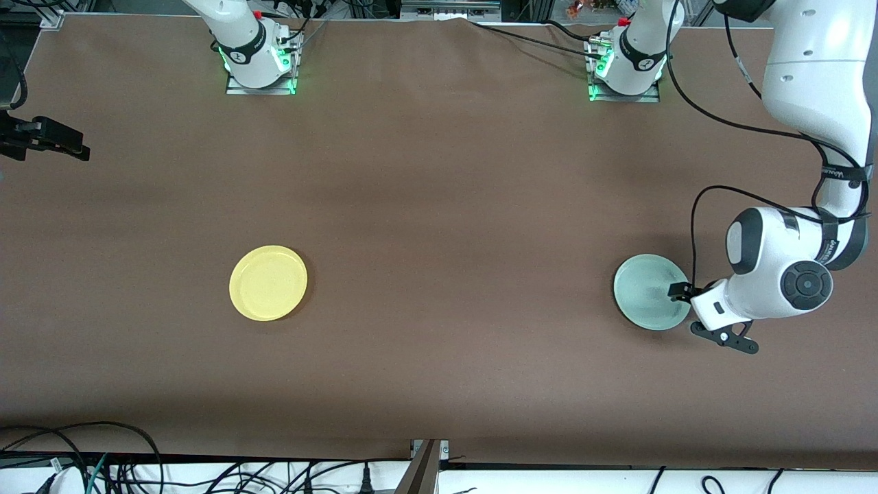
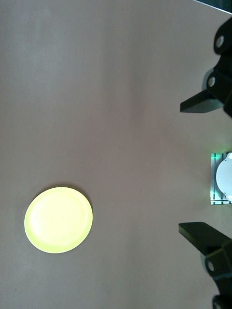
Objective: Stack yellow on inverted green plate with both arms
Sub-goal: 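Reach the left gripper to the green plate rim and grasp it, then lift the green plate with the left gripper and flip it over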
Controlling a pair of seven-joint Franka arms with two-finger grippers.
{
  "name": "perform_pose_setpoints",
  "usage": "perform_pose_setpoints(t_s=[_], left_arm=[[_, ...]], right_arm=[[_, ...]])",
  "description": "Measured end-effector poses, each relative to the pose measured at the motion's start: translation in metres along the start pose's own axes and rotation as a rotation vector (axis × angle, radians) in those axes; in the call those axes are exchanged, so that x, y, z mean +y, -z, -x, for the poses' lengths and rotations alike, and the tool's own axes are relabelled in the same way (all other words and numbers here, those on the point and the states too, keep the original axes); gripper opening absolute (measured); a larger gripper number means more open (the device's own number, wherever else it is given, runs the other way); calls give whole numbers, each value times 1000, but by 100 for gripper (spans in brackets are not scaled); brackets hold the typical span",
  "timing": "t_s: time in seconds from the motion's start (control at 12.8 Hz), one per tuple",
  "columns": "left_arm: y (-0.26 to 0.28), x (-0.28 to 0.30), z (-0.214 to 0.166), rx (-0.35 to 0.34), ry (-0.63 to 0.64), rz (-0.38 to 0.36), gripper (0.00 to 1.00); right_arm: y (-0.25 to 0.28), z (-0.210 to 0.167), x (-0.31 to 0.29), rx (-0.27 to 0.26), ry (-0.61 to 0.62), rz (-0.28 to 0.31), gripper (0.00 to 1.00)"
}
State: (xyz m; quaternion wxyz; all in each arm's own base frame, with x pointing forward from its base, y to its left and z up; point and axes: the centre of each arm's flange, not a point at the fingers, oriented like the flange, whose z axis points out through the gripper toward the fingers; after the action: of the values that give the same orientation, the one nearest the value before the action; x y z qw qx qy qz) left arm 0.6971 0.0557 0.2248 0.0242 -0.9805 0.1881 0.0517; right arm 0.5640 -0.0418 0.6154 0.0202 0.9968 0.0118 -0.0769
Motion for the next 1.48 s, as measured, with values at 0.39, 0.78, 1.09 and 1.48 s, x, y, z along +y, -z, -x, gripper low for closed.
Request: perform_pose_setpoints(t_s=[0.39,0.78,1.09,1.48], left_arm=[[-44,-3,12,-32,-34,31,67],[-52,5,15,-46,-44,44,29],[-32,17,13,-70,-64,58,6],[62,126,-8,-204,-203,107,3]], right_arm=[[0,0,0,0,0,0,100],[0,0,0,0,0,0,100],[0,0,0,0,-1,0,100],[0,0,1,-1,-2,0,100]])
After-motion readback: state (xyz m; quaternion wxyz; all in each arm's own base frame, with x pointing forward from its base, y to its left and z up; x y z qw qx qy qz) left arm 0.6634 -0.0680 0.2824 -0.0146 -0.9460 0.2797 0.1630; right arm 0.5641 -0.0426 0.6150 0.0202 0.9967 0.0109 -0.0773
